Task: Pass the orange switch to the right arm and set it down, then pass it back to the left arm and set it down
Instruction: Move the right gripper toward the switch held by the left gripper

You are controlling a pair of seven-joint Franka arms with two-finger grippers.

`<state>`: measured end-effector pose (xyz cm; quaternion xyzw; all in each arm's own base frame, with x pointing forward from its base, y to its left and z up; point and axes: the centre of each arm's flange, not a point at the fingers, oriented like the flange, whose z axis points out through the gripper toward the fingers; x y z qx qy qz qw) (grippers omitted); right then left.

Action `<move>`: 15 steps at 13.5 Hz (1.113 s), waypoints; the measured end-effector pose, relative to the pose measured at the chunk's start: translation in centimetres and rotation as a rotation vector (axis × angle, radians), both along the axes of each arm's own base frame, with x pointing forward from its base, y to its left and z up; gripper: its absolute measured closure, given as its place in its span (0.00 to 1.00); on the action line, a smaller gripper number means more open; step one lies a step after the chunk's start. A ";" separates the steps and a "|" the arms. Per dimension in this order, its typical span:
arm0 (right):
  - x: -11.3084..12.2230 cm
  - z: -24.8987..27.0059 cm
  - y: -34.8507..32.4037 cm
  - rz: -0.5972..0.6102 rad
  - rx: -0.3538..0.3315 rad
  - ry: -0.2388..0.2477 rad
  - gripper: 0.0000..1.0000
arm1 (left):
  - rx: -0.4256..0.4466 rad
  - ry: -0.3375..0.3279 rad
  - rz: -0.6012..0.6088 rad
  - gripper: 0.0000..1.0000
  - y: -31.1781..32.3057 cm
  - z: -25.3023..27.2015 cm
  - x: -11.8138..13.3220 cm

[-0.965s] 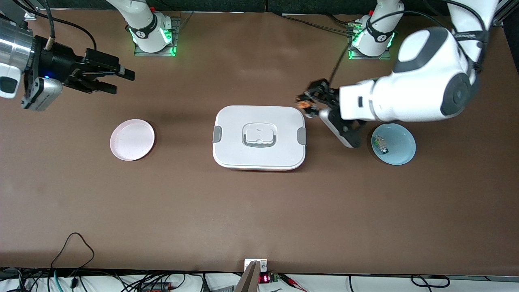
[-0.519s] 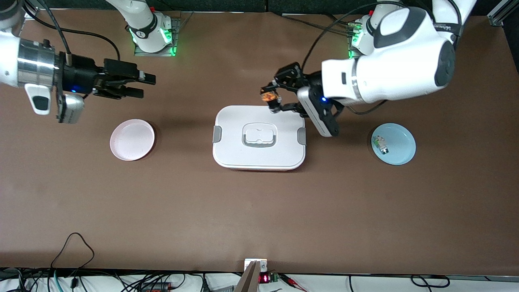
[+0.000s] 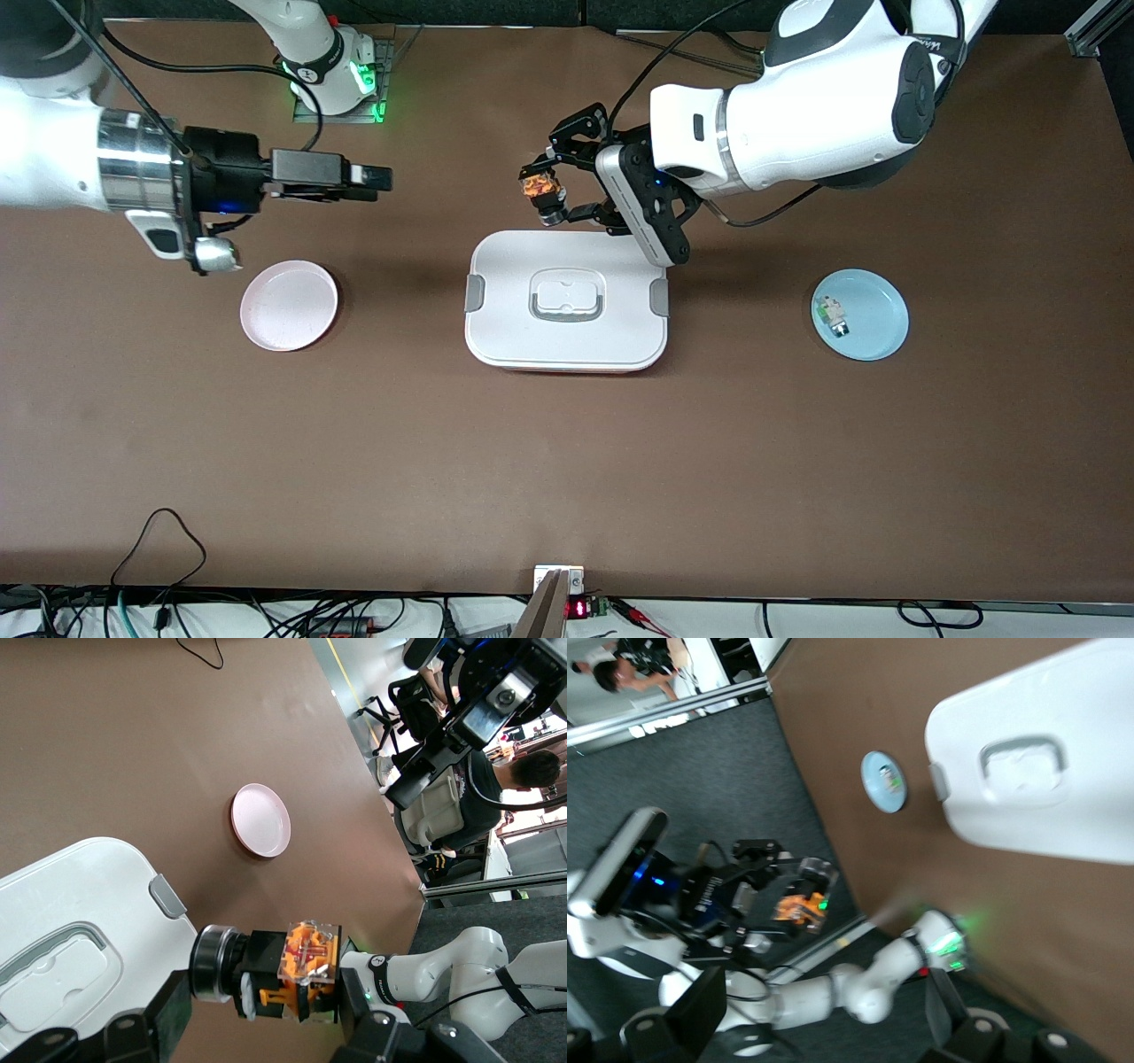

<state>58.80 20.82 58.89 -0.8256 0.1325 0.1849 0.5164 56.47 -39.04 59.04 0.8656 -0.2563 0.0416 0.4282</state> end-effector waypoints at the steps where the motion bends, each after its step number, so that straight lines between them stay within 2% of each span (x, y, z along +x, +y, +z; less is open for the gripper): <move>1: 0.2 -0.6 0.4 -0.018 0.033 0.053 0.00 | 0.000 0.000 0.001 0.28 0.0 0.0 0.0; 5: 1.0 -4.4 1.1 -0.063 0.134 0.206 0.00 | 0.000 -0.001 0.002 0.28 0.0 0.0 0.0; 7: 1.3 -6.6 1.8 -0.077 0.177 0.263 0.00 | -0.003 -0.005 0.008 0.28 0.1 0.0 0.1; 11: 0.8 -9.6 6.0 -0.140 0.238 0.342 0.00 | -0.006 -0.009 0.017 0.28 0.2 0.0 0.4; 15: 1.0 -9.8 7.4 -0.227 0.292 0.376 0.00 | -0.004 -0.004 0.023 0.28 0.5 -0.2 0.6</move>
